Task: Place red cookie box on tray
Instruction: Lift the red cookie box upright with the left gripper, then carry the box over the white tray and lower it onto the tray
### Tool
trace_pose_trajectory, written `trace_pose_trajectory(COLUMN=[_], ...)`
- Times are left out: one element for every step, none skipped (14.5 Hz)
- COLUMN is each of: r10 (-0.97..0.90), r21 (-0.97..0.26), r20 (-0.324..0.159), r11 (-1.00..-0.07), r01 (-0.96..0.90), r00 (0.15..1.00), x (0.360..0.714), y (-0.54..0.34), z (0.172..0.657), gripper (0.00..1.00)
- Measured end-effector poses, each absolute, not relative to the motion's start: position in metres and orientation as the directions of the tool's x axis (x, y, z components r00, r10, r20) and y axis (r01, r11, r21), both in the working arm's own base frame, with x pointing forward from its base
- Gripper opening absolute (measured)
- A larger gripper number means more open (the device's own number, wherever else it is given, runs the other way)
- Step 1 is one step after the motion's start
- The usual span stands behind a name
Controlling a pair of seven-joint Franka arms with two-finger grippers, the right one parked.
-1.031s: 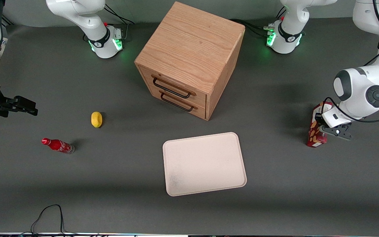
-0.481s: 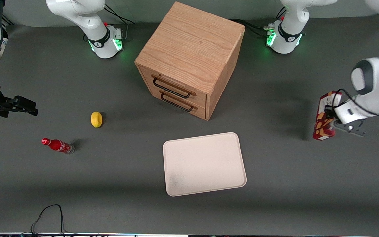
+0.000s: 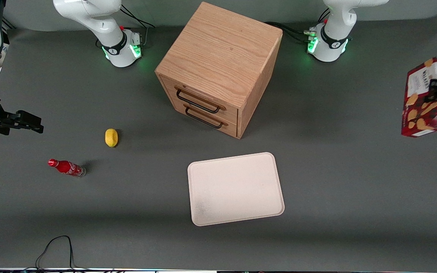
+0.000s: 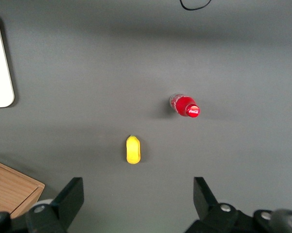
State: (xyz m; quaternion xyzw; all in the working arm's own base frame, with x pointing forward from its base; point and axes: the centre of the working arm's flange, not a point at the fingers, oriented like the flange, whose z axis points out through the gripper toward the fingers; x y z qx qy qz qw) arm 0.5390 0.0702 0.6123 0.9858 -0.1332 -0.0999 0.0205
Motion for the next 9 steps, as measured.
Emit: trace_pose_trajectory(r10=[-0.263,-0.260,-0.254,-0.239,-0.221,-0.203,-0.185,-0.161,-0.136], r21=[0.064,0.062,0.060,0.057,0.054,0.050,0.044,0.036,0.026], r20=[-0.191,-0.191,-0.195,-0.202,-0.211,-0.220,-0.228,-0.236,-0.242], r11=[-0.965,-0.966,-0.967,-0.971,-0.975,-0.979,-0.983,-0.987,-0.991], r01=[-0.255,-0.253,-0.247,-0.233,-0.214,-0.197,-0.179,-0.157,-0.134], r00=[0.946,0.947,0.947,0.950,0.952,0.954,0.956,0.958,0.961], x=[0.540,0.543,0.547,0.551,0.556,0.560,0.564,0.568,0.572], y=[0.070,0.070,0.069,0.069,0.065,0.057,0.041,0.020,-0.005], z=[0.622,0.625,0.624,0.619,0.615,0.610,0.605,0.601,0.596], gripper=[0.04,0.04,0.04,0.04,0.04,0.04,0.04,0.04,0.04])
